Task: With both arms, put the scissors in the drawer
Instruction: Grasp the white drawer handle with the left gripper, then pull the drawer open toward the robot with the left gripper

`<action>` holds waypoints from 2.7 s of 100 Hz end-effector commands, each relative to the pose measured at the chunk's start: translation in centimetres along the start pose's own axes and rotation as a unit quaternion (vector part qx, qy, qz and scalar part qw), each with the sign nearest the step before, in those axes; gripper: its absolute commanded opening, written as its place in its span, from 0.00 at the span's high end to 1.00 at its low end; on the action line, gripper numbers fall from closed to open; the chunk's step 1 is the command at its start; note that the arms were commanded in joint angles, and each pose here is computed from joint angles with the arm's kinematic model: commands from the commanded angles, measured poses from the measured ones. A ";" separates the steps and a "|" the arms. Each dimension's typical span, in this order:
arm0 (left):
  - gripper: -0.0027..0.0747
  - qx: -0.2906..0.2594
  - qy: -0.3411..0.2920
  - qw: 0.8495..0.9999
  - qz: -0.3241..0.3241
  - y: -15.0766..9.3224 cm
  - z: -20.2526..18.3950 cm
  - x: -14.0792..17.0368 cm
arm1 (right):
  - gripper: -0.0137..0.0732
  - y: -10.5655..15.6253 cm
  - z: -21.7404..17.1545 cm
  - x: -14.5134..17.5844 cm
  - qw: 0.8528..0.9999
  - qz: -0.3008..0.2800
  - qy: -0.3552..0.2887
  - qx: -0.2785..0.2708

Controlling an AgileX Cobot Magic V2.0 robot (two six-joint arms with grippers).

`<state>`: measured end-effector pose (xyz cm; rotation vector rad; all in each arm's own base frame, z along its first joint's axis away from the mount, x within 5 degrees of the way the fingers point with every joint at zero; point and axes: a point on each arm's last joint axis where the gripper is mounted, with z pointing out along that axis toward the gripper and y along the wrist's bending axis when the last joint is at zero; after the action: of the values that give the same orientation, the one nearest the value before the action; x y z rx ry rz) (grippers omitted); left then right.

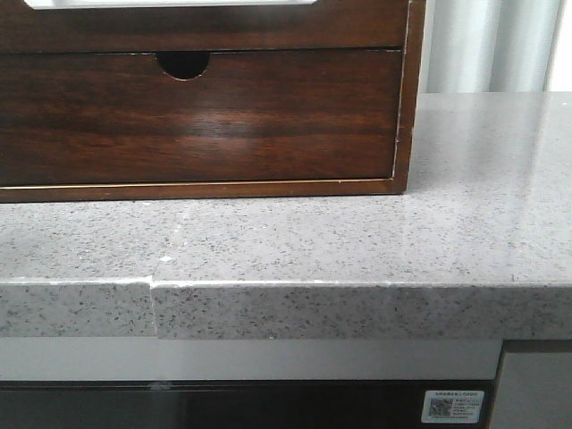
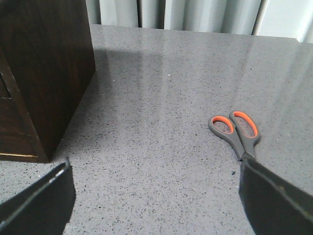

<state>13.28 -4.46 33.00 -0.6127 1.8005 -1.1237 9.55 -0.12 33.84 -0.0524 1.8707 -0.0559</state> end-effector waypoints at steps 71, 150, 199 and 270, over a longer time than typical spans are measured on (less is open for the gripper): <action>0.42 0.125 0.148 0.979 -0.070 -0.5 8.7 -0.7 | 0.13 -0.2 -0.2 -2.0 0.998 0.000 -0.063 0.006; 0.69 0.154 0.194 0.967 -0.062 -0.9 11.8 -1.4 | 0.13 -0.2 -0.2 -2.0 0.998 0.000 -0.064 0.006; 0.93 0.178 0.216 0.958 -0.062 -1.3 11.5 -1.1 | 0.13 -0.2 -0.2 -2.0 0.998 0.000 -0.064 0.006; 0.98 0.241 0.270 0.932 0.002 -1.1 4.1 3.4 | 0.13 -0.2 -0.2 -2.1 0.998 0.000 -0.064 0.006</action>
<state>18.44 -8.71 29.68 -0.3554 1.9398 -1.7281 9.67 -0.12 34.04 -0.0518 1.8468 -0.0565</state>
